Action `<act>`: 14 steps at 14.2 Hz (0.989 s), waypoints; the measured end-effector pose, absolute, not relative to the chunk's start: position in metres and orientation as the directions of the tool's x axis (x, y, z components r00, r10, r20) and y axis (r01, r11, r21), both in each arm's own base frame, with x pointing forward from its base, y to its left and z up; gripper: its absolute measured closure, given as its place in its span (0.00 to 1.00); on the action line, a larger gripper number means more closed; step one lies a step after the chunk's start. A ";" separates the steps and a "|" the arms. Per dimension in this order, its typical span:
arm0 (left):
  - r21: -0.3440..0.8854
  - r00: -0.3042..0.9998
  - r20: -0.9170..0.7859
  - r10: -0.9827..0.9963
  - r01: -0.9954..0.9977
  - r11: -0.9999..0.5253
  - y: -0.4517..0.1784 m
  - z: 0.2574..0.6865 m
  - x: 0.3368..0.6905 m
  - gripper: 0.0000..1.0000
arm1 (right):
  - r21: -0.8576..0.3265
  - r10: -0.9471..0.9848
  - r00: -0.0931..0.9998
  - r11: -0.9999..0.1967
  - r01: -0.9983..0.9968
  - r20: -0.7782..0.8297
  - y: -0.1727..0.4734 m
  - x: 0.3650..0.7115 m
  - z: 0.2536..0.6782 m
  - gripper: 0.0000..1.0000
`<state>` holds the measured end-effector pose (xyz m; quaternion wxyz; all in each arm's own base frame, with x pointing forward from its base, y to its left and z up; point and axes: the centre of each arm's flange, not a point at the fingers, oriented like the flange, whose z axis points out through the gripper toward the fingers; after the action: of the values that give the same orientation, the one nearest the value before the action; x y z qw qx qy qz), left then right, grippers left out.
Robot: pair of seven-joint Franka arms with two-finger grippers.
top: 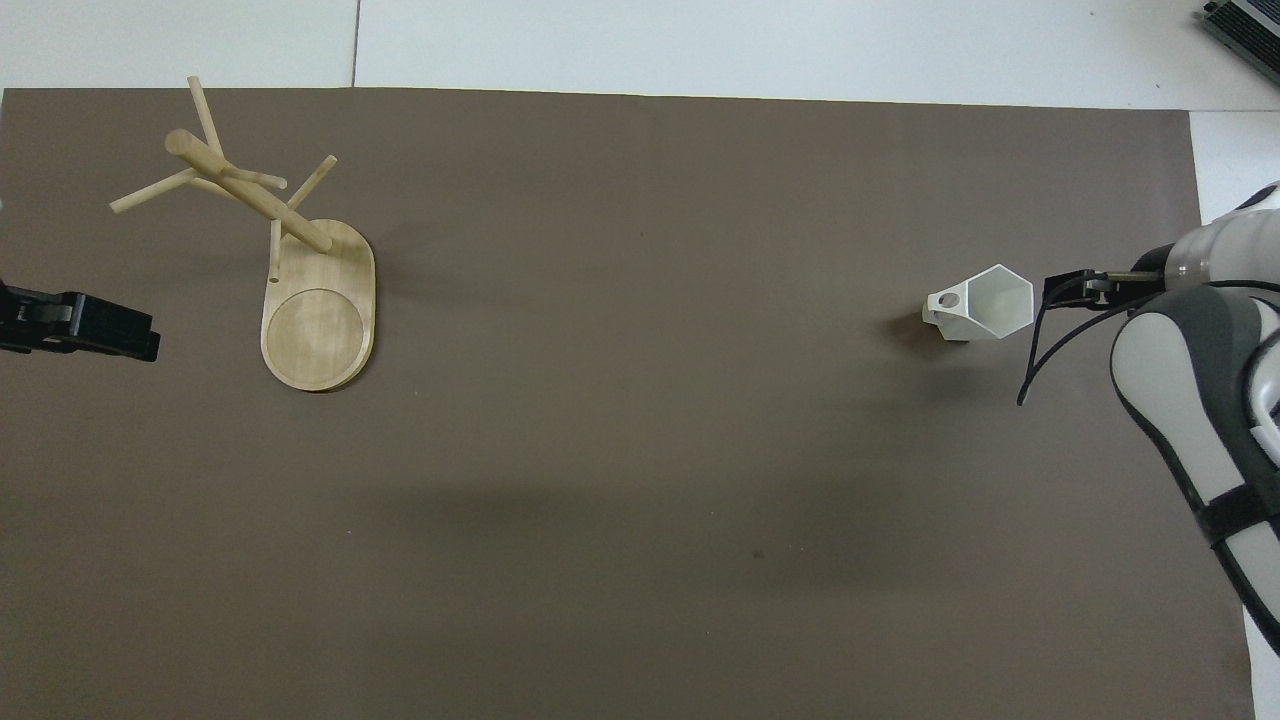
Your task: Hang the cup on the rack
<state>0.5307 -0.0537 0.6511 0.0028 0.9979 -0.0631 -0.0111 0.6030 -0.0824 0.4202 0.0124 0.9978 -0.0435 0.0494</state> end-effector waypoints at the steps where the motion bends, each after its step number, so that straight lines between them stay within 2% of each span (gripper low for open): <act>1: 0.007 0.992 -0.022 -0.126 -0.126 -0.992 -0.054 0.651 0.531 0.00 | 0.022 -0.081 0.992 -0.996 -0.083 0.096 -0.079 0.604 0.413 0.00; 5: 0.007 0.992 -0.022 -0.126 -0.126 -0.992 -0.054 0.651 0.531 0.00 | 0.026 -0.078 0.992 -0.996 -0.081 0.097 -0.076 0.607 0.397 0.00; 13: 0.007 0.992 -0.022 -0.126 -0.126 -0.992 -0.054 0.651 0.531 0.00 | 0.030 -0.085 0.991 -0.996 -0.088 0.101 -0.076 0.603 0.368 0.08; 14: 0.007 0.992 -0.022 -0.126 -0.126 -0.992 -0.054 0.651 0.531 0.00 | 0.030 -0.088 0.991 -0.995 -0.091 0.099 -0.076 0.603 0.367 0.14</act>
<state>0.5306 -0.0537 0.6511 0.0028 0.9979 -0.0631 -0.0111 0.6027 -0.0765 0.3671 0.0171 0.9977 -0.0448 0.0489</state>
